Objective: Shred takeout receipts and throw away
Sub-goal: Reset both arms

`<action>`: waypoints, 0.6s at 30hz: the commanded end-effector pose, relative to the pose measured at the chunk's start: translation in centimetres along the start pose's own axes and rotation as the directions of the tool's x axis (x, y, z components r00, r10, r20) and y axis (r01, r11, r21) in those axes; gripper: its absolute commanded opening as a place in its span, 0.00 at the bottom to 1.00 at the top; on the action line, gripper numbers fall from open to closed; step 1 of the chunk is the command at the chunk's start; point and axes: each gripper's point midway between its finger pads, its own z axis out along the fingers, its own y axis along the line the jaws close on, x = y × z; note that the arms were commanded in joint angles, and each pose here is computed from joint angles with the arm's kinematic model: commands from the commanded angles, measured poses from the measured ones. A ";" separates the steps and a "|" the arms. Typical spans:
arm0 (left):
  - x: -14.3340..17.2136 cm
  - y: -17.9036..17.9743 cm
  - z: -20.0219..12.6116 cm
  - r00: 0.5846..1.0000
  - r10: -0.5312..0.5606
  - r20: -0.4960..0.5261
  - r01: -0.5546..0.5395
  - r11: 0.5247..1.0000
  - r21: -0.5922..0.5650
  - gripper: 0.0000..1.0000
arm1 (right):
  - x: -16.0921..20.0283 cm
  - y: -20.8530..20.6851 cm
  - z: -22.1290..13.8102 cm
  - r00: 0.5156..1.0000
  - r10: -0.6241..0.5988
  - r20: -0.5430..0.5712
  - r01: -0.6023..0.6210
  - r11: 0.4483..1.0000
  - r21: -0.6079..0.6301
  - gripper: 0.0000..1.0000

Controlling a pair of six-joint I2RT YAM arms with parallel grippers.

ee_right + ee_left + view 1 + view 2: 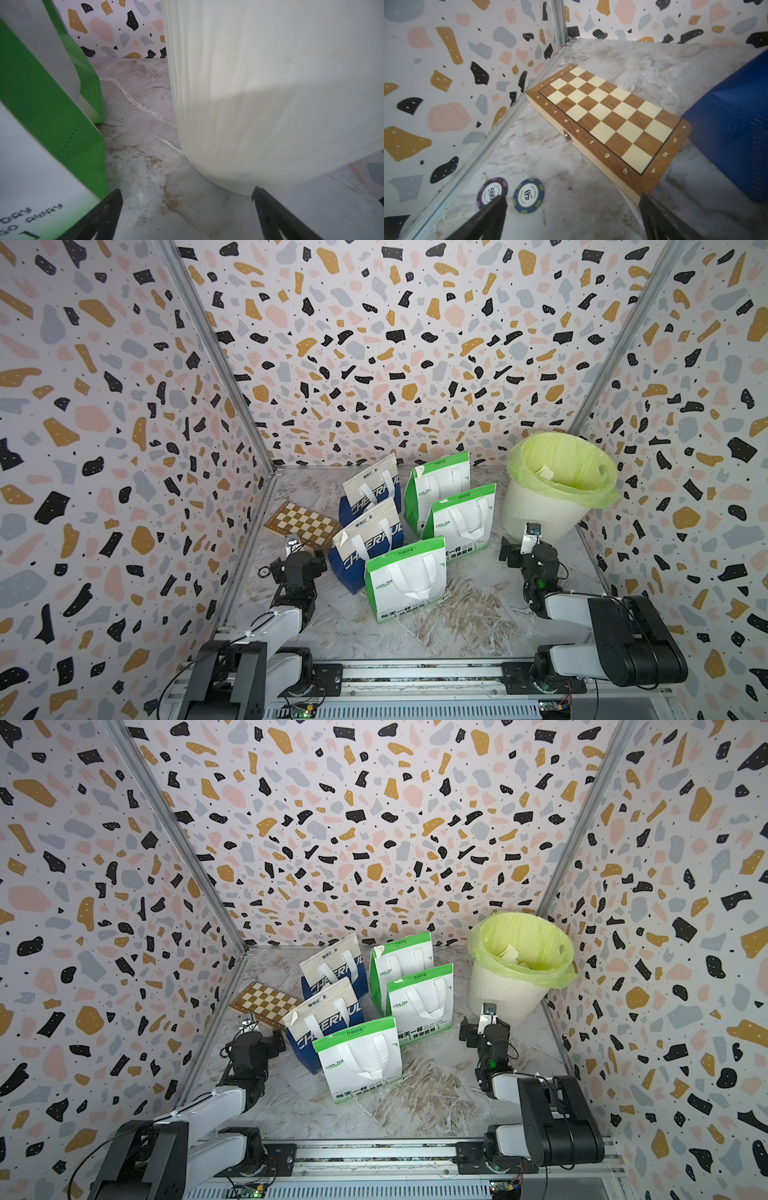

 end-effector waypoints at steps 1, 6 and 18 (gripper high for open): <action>-4.6 -2.2 0.4 0.983 -0.027 0.183 0.007 0.994 0.109 1.00 | -2.2 -0.1 0.0 0.989 -0.004 0.146 0.004 1.000 -0.003 1.00; -3.4 -3.1 2.9 0.983 0.008 0.182 -0.025 0.995 0.092 1.00 | -1.9 0.4 0.1 0.990 -0.016 0.141 0.021 0.999 -0.031 1.00; -3.3 -4.0 3.2 0.989 0.051 0.136 -0.064 0.994 0.094 1.00 | -2.0 1.1 0.1 0.989 -0.038 0.142 0.046 0.998 -0.053 1.00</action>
